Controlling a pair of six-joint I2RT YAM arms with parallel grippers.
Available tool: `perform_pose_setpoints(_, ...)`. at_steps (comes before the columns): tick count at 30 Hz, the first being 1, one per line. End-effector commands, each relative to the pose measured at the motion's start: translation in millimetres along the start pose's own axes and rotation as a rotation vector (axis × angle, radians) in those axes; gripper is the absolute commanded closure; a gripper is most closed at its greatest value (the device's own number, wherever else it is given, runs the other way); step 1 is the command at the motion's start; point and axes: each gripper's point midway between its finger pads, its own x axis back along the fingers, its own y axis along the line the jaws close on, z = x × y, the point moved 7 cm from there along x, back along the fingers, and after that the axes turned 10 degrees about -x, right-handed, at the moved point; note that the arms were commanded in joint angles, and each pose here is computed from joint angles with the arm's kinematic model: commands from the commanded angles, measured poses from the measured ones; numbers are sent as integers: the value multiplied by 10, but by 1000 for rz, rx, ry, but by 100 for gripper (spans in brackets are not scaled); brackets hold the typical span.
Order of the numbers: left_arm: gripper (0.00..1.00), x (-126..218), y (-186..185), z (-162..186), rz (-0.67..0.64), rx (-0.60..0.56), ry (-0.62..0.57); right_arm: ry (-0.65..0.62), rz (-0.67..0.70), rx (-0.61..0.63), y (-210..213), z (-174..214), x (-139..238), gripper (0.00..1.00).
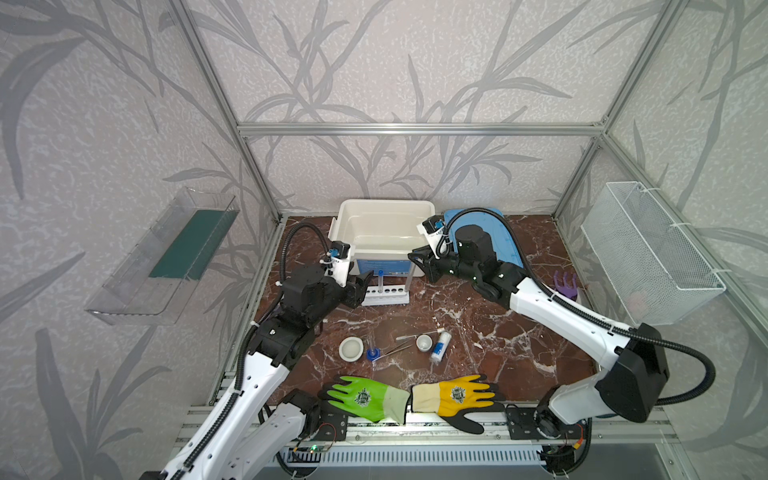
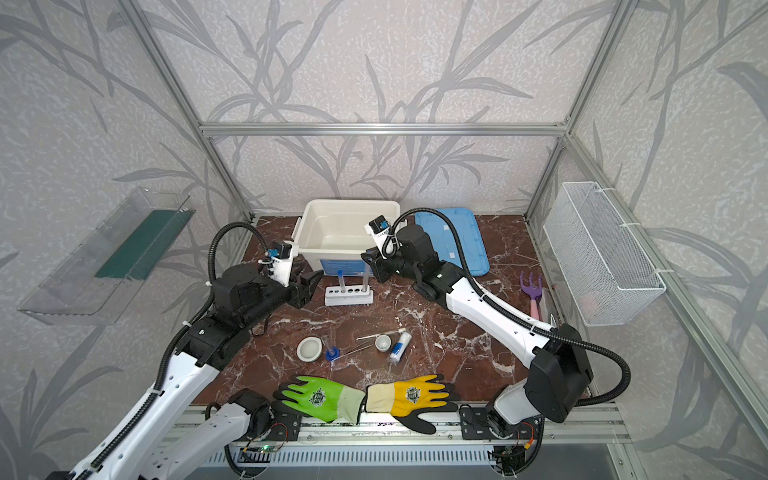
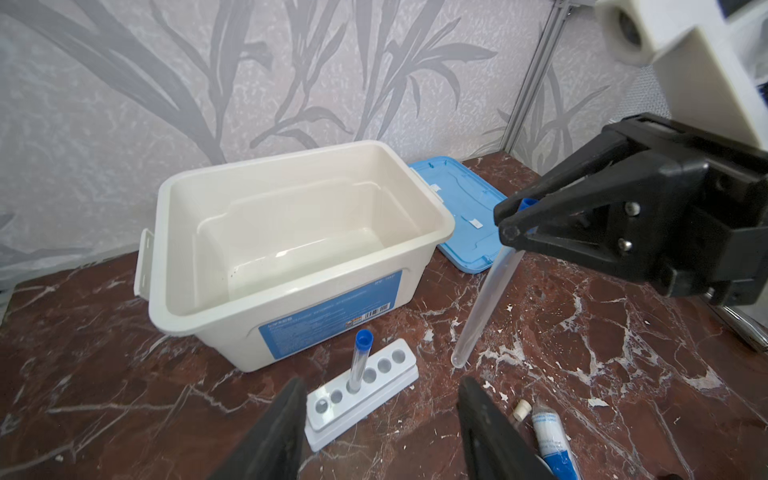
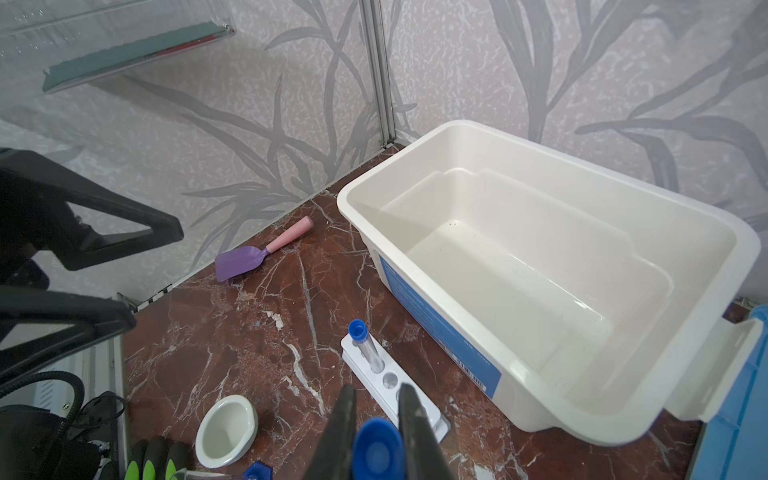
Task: Organize the chemistry lab equipment
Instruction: 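Open and withdraw the left gripper while the right carries the tube over the rack, then lower the tube into a hole of the white rack with the right gripper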
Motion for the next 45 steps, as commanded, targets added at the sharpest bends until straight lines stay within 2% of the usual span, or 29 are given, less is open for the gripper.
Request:
perform_pose_setpoints(1, 41, 96, 56, 157, -33, 57, 75, -20, 26, 53, 59, -91, -65, 84)
perform_pose_setpoints(9, 41, 216, 147, 270, -112, 70, 92, -30, 19, 48, 74, -48, -392, 84)
perform_pose_setpoints(17, 41, 181, 168, 308, -101, 78, 91, 4, 25, 70, 100, 48, -710, 84)
perform_pose_setpoints(45, 41, 154, 197, 349, -82, 74, 86, 32, 62, 48, -17, 228, -1144, 83)
